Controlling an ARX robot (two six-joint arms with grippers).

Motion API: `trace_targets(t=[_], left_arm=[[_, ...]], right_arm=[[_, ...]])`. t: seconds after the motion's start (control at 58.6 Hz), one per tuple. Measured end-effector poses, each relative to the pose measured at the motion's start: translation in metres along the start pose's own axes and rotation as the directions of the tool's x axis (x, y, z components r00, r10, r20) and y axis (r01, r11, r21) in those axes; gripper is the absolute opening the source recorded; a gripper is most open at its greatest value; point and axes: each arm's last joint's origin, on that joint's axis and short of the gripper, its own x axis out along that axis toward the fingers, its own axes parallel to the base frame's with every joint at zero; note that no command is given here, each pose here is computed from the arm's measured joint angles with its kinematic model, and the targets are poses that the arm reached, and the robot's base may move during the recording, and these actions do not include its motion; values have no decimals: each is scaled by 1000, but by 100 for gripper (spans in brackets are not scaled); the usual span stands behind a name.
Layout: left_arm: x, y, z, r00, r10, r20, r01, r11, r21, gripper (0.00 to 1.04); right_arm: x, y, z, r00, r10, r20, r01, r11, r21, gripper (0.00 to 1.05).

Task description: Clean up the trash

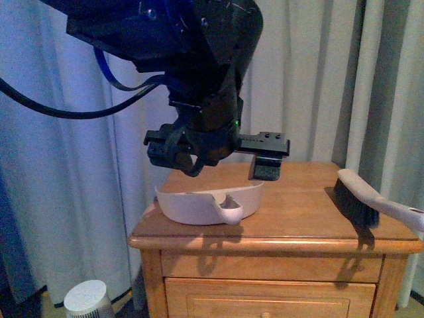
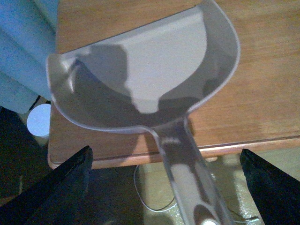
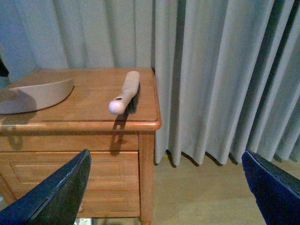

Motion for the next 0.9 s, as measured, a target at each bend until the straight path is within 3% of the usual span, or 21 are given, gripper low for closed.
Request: trace_targets(t=[0.153,0.904], left_arm=[[-3,-10,-2,1000,-6,2,6,1000,10,97],[33,0,-27,998,39,-44,-40,999,-20,97]], right_arm=[[0,0,0,1000,0,0,0,1000,0,97],[0,0,0,1000,0,0,0,1000,0,97]])
